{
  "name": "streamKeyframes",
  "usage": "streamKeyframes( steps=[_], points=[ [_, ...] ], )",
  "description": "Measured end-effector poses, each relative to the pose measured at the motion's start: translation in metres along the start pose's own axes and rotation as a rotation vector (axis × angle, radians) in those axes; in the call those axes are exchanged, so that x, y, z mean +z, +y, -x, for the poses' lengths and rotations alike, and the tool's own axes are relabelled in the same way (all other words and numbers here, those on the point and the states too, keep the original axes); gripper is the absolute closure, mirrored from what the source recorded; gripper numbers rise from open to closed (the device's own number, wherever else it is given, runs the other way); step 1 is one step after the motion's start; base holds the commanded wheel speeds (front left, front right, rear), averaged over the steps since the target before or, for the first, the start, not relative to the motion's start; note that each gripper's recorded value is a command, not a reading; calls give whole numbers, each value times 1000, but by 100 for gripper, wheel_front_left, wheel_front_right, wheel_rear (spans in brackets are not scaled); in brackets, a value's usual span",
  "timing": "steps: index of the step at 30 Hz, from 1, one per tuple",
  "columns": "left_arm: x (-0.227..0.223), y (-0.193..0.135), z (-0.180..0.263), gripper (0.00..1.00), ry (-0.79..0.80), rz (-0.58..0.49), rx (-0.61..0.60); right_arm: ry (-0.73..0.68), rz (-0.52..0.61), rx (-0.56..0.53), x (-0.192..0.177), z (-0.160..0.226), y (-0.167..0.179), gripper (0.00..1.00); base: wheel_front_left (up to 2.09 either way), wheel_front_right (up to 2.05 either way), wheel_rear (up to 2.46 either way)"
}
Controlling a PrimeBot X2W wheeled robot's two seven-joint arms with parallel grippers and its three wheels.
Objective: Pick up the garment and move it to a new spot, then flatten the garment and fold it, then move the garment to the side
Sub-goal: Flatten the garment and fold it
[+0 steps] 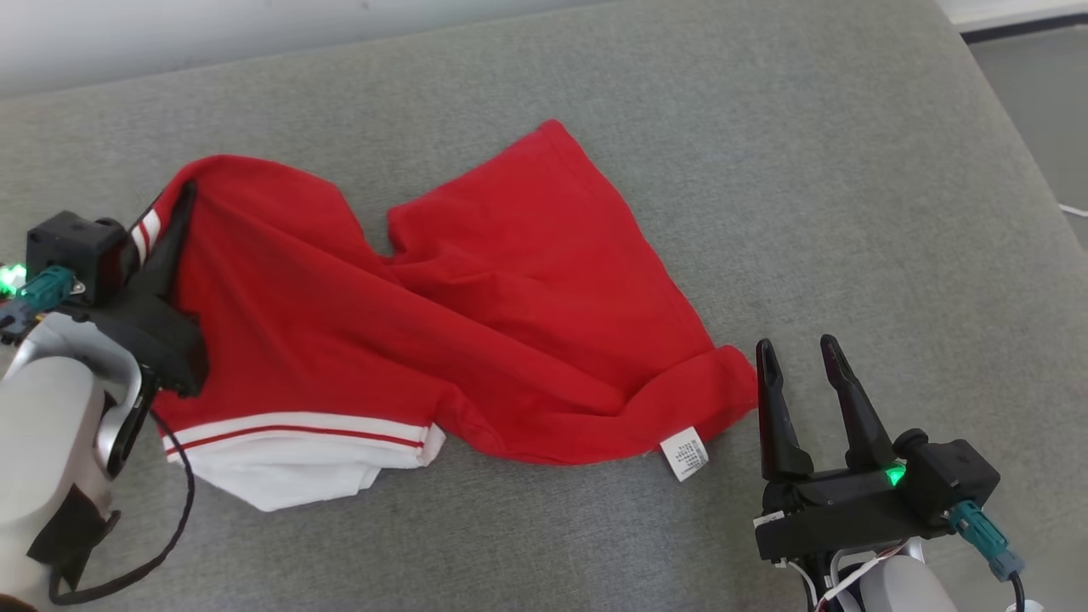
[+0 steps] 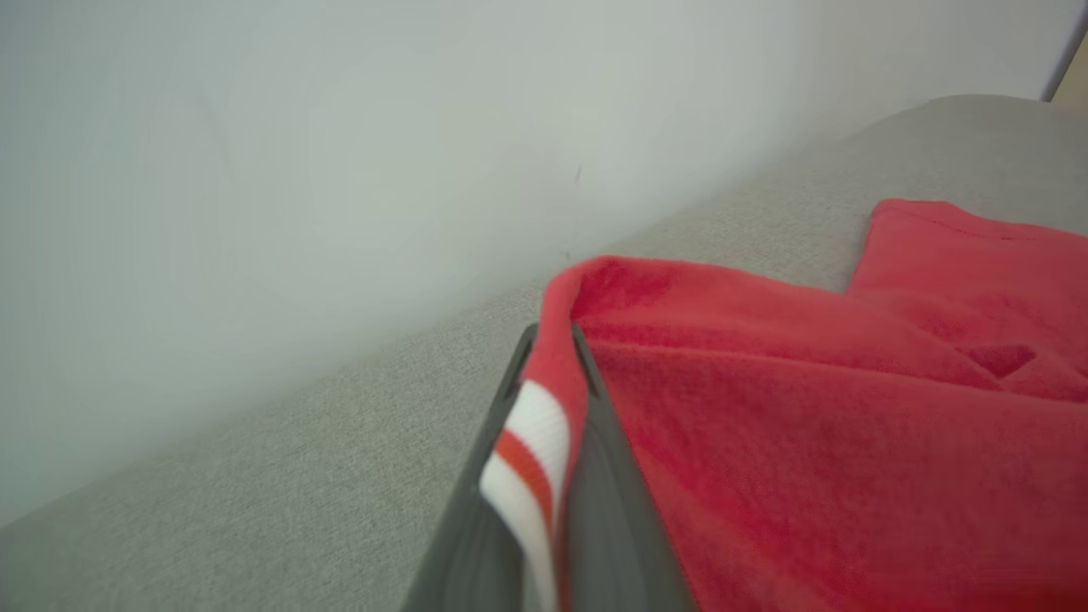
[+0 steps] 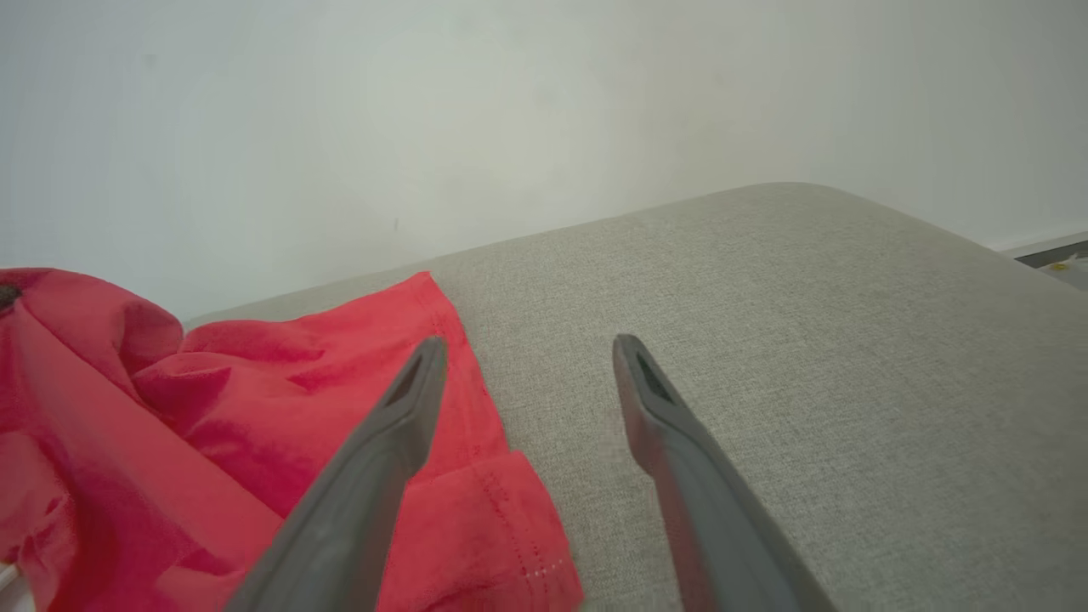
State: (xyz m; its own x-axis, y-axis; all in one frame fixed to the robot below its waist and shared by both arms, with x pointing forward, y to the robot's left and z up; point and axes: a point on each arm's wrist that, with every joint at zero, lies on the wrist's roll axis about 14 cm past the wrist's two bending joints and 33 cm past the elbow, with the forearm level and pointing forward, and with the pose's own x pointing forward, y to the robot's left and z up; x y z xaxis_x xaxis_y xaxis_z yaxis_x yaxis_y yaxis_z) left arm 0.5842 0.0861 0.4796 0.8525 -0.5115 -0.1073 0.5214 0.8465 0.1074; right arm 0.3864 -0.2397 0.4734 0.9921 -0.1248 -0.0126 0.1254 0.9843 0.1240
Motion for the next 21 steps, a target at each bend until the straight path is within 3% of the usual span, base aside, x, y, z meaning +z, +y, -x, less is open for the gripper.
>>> streamKeyframes(
  steps=[1,3,7,11,21],
  points=[
    [-5,-1,-1,100,11,6,0,3,2,-5,-1,1,-2,0,0,0,0],
    [-12,-1,-3,0,25,12,3,8,3,-14,-2,2,-5,0,0,0,0],
    [-7,-1,-2,0,6,24,15,0,1,-14,1,2,-5,0,0,0,0],
    [32,9,6,0,-109,37,57,-22,-6,-3,7,2,-1,0,0,0,0],
    [70,17,70,0,-267,60,190,-53,-9,33,18,9,11,0,0,0,0]
  ],
)
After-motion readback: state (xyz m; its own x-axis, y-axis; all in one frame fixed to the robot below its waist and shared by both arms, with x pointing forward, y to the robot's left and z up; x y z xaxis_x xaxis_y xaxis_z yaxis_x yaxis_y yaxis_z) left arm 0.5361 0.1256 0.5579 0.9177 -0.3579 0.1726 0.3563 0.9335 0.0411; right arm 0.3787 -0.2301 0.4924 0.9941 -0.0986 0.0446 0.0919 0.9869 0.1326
